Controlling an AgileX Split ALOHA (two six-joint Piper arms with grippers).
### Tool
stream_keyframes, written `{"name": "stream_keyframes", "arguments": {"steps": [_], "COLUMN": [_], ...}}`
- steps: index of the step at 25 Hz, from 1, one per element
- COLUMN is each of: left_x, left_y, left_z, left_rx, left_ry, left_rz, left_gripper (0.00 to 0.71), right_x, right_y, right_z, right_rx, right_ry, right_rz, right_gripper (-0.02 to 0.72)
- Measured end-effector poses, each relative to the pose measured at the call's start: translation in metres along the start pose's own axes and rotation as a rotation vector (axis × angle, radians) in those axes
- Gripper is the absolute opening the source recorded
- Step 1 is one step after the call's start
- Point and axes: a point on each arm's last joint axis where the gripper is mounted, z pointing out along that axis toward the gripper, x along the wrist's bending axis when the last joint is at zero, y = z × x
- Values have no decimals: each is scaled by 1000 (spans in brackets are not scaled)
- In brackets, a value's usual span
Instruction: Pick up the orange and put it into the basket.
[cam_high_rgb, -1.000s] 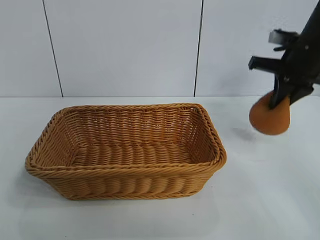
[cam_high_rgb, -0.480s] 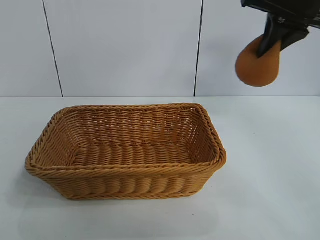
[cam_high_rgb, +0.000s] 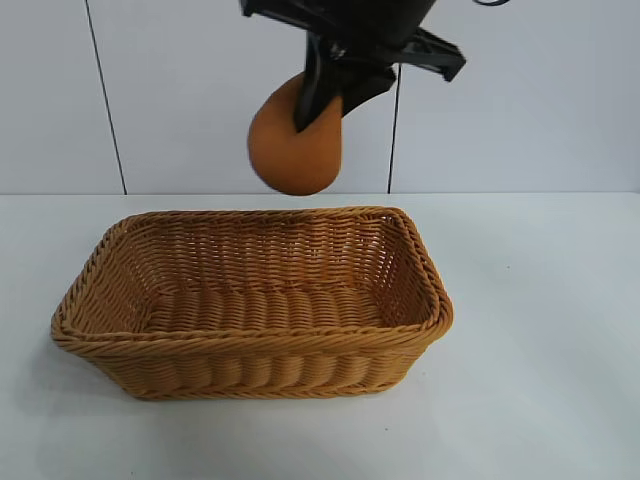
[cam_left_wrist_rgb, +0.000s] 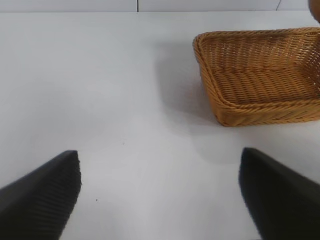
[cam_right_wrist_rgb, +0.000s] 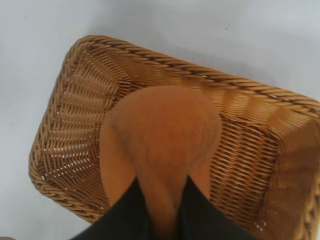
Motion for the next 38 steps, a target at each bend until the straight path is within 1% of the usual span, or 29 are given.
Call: {"name": "stream_keyframes", "arguments": {"steps": [3,9,11,12,14,17,18,19,20,24,29,33,35,38], "left_x": [0,0,0,0,0,0,0,0,0,0,0,0,0,0], "left_y": [0,0,0,0,0,0,0,0,0,0,0,0,0,0], "left_z": [0,0,0,0,0,0,0,0,0,0,0,0,0,0], "left_rx": [0,0,0,0,0,0,0,0,0,0,0,0,0,0], "left_ry": [0,0,0,0,0,0,0,0,0,0,0,0,0,0], "left_rz": [0,0,0,0,0,0,0,0,0,0,0,0,0,0], "left_gripper": [615,615,615,615,615,615,615,615,615,615,615,615,615,615], "right_x": [-1,-16,-19,-20,-20,-18,-17,-16,-15,-10,-8,-21,-35,-68], "right_y": [-5,-26,-32,-33,-33,-27,-24,-19,-14,10,36,49,51,55], "right_z": [33,101,114,118,118,111,107,101,95,63,22,8,5,-3], "right_rx": [39,186,214,222,224,212,207,197,190,191,187,139,136,132], "right_ry": [-6,-42,-49,-51,-51,-51,-55,-62,-66,-117,-218,-257,-273,-313], "right_rz": [1,23,28,29,29,18,7,-8,-21,-69,-129,-104,-76,-13], "right_gripper": [34,34,35,52,136,380,437,484,510,539,545,546,546,546]}}
